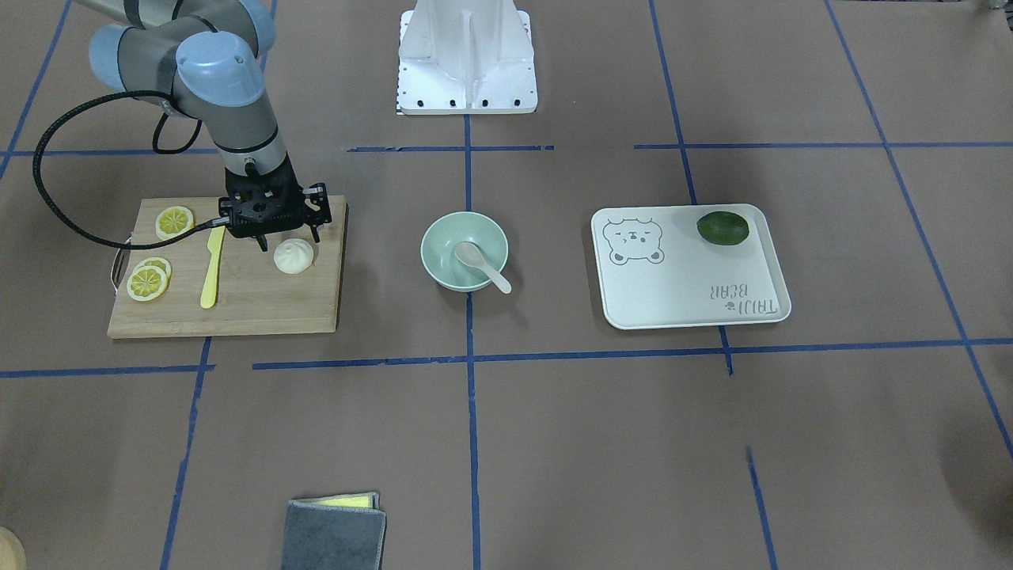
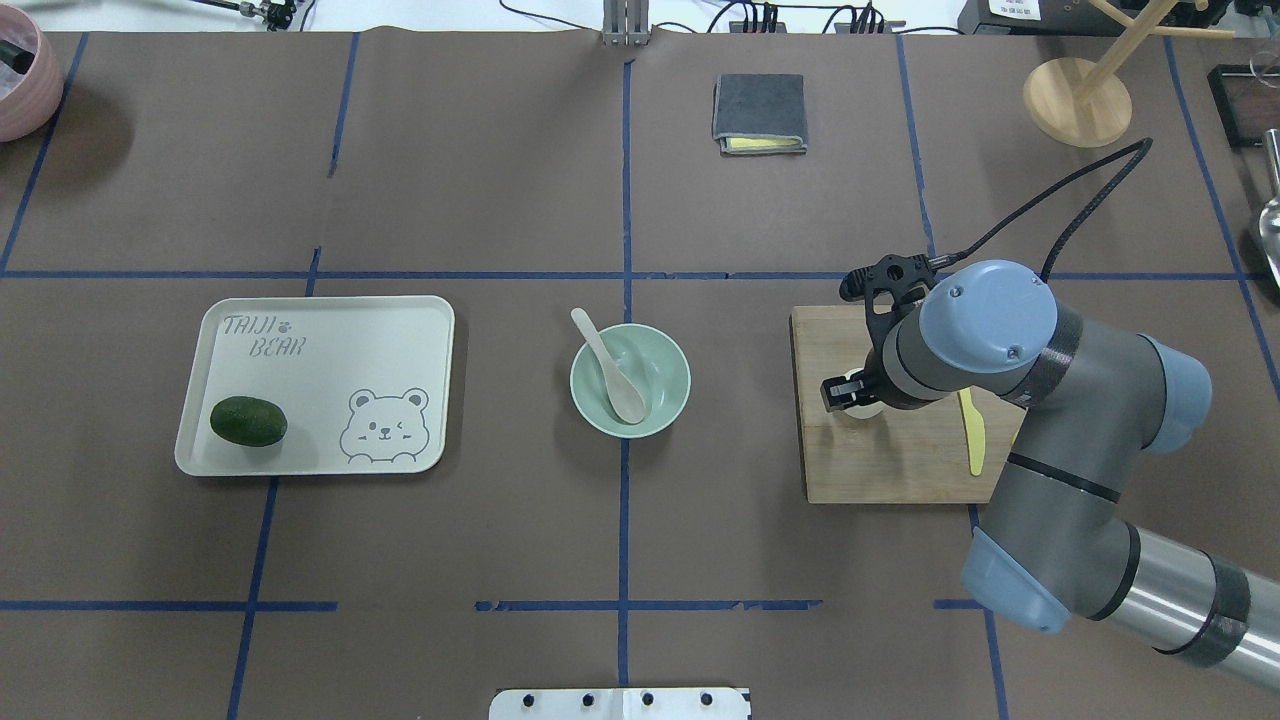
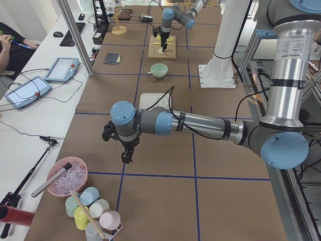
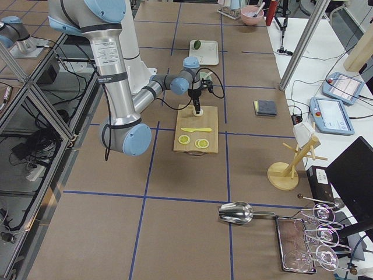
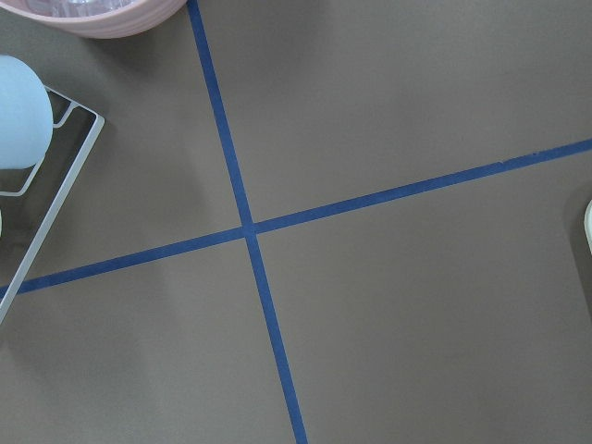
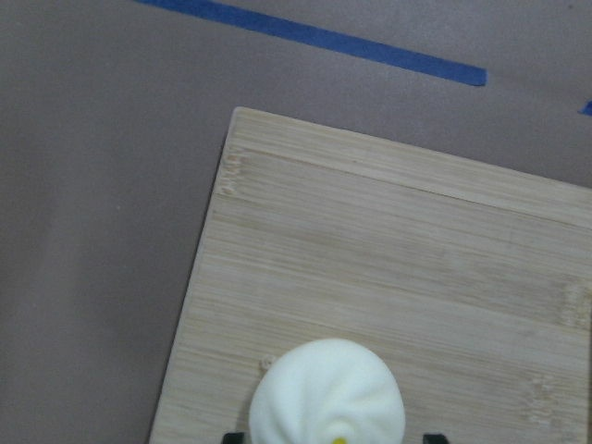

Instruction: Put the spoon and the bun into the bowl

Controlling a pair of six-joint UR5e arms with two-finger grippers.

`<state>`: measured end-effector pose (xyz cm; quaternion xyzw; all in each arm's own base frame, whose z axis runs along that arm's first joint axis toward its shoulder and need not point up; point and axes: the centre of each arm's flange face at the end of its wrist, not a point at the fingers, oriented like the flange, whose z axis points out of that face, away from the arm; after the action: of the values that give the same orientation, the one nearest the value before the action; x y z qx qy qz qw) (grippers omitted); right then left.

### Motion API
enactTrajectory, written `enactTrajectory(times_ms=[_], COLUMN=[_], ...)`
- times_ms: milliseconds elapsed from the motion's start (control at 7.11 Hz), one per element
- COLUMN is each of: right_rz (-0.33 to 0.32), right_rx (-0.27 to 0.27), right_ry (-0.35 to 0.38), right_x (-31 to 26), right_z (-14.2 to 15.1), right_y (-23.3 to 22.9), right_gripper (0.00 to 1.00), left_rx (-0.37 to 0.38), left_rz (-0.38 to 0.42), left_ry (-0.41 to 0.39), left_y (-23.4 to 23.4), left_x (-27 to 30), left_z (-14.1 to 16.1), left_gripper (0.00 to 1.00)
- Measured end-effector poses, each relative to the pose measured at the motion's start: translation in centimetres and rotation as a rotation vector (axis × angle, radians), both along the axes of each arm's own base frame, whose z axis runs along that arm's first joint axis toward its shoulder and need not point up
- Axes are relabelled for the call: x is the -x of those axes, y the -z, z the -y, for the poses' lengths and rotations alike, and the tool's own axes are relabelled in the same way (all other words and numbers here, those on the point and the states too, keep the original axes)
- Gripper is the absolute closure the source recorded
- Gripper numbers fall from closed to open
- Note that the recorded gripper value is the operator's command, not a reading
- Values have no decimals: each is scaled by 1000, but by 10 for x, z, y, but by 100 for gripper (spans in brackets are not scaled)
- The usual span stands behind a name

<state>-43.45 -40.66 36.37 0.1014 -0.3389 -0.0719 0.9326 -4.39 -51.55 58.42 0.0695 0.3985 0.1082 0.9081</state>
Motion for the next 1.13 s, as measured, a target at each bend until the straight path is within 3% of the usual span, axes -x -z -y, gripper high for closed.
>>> enactTrajectory(times_ms=[281,704,1126], right_rz=[-5,4,13], right_rx=[2,-13,25], right_ry=[1,-12,-75], right_x=[3,2,23], right_z=[1,4,16], right_y=[-2,9,81], right_gripper=[100,100,100], left_rx=[-1,-2,-4], left_rz=[1,0,3], left_ry=[0,0,0], left_y=[0,1,2], left_x=[0,0,0], left_z=[0,1,2], left_gripper=[0,0,0])
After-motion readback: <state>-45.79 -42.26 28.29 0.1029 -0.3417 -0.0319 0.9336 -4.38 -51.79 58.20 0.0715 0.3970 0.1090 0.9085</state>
